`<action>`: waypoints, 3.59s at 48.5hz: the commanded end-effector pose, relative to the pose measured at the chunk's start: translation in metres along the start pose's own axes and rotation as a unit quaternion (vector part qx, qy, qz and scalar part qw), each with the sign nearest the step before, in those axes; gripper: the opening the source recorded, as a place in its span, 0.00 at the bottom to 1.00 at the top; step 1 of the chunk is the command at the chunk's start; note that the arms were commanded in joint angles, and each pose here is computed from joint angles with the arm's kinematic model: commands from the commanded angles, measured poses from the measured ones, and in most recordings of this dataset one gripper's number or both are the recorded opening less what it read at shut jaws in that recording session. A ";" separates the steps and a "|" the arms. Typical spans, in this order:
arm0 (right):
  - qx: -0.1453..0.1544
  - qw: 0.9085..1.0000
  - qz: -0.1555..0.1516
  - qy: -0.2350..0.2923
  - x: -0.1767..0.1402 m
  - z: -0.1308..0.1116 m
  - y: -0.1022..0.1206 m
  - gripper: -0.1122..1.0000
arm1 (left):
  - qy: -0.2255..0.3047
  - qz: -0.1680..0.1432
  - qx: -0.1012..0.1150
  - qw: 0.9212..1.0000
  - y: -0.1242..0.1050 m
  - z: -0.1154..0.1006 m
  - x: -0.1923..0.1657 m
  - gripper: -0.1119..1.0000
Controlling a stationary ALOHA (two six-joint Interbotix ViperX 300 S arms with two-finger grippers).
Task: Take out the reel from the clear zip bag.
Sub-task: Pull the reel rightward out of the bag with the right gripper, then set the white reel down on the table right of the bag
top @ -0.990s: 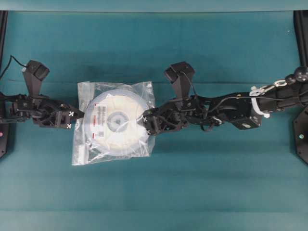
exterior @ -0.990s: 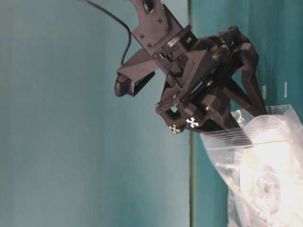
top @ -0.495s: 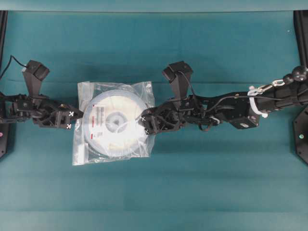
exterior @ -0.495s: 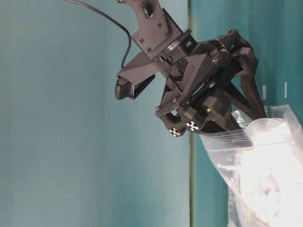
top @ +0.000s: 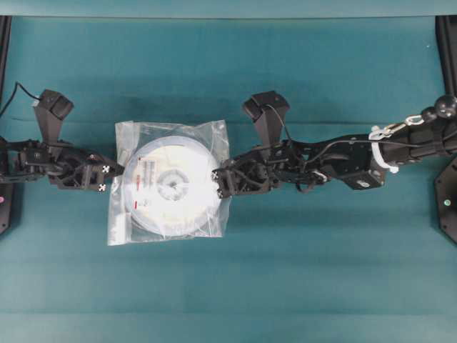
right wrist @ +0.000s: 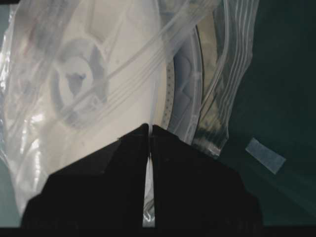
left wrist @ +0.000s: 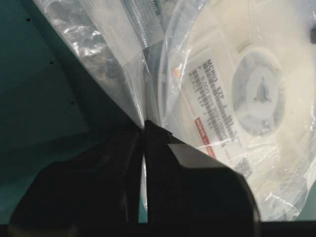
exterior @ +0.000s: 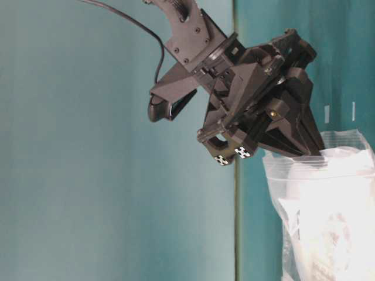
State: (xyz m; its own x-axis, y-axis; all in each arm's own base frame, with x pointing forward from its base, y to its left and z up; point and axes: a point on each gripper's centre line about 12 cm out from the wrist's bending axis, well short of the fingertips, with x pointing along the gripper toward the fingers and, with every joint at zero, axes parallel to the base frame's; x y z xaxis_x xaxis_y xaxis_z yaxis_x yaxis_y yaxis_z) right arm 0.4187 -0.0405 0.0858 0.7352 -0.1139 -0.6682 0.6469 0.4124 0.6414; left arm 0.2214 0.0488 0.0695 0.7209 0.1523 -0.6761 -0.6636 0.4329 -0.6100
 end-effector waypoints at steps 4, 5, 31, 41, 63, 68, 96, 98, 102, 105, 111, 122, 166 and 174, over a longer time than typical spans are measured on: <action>0.008 1.000 0.004 -0.003 -0.007 0.002 0.001 0.12 | 0.005 0.003 0.004 1.000 0.001 -0.002 0.001 0.11; 0.009 1.000 0.004 -0.004 -0.008 0.002 0.001 0.12 | 0.005 0.004 0.005 1.000 0.001 -0.002 0.000 0.11; 0.034 0.999 -0.026 0.006 -0.053 -0.017 -0.041 0.12 | 0.005 0.003 0.005 1.000 0.001 -0.002 0.000 0.11; 0.040 0.999 -0.035 0.011 -0.066 -0.024 -0.054 0.12 | 0.004 0.003 0.005 1.000 0.000 -0.001 0.001 0.11; 0.042 0.998 -0.038 0.012 -0.079 -0.027 -0.062 0.12 | 0.003 0.001 0.005 1.000 -0.001 -0.001 0.001 0.11; 0.042 0.998 -0.041 0.015 -0.081 -0.029 -0.064 0.12 | 0.003 0.001 0.006 1.000 -0.001 -0.001 0.001 0.11; 0.060 0.996 -0.059 0.022 -0.102 -0.039 -0.087 0.12 | 0.004 0.000 0.006 1.000 -0.001 -0.001 0.001 0.11; 0.063 0.996 -0.057 0.021 -0.104 -0.040 -0.088 0.12 | 0.003 0.001 0.005 1.000 0.000 -0.001 0.001 0.11; 0.066 0.996 -0.058 0.020 -0.107 -0.040 -0.091 0.12 | 0.003 0.001 0.005 1.000 0.000 -0.001 0.001 0.11; 0.067 0.996 -0.059 0.020 -0.108 -0.041 -0.092 0.12 | 0.003 0.001 0.005 1.000 0.000 -0.001 0.001 0.11; 0.068 0.996 -0.060 0.020 -0.111 -0.042 -0.095 0.12 | 0.003 0.001 0.005 1.000 0.000 -0.001 0.001 0.11; 0.075 0.995 -0.060 0.018 -0.117 -0.042 -0.099 0.12 | 0.003 0.001 0.005 1.000 -0.001 -0.001 0.001 0.11; 0.090 0.994 -0.060 0.010 -0.146 -0.043 -0.118 0.12 | 0.003 0.000 0.007 1.000 -0.002 0.000 0.001 0.11; 0.091 0.994 -0.063 0.015 -0.151 -0.046 -0.121 0.12 | 0.003 0.000 0.008 1.000 -0.001 0.000 0.001 0.11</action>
State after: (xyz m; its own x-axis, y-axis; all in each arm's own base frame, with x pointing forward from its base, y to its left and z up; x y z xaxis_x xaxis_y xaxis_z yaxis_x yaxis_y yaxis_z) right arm 0.2208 -0.0317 0.0892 0.6350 -0.1254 -0.7623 0.7655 0.2346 0.5991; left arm 0.2218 0.0493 0.0698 0.7216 0.1536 -0.6750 -0.6622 0.4376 -0.6083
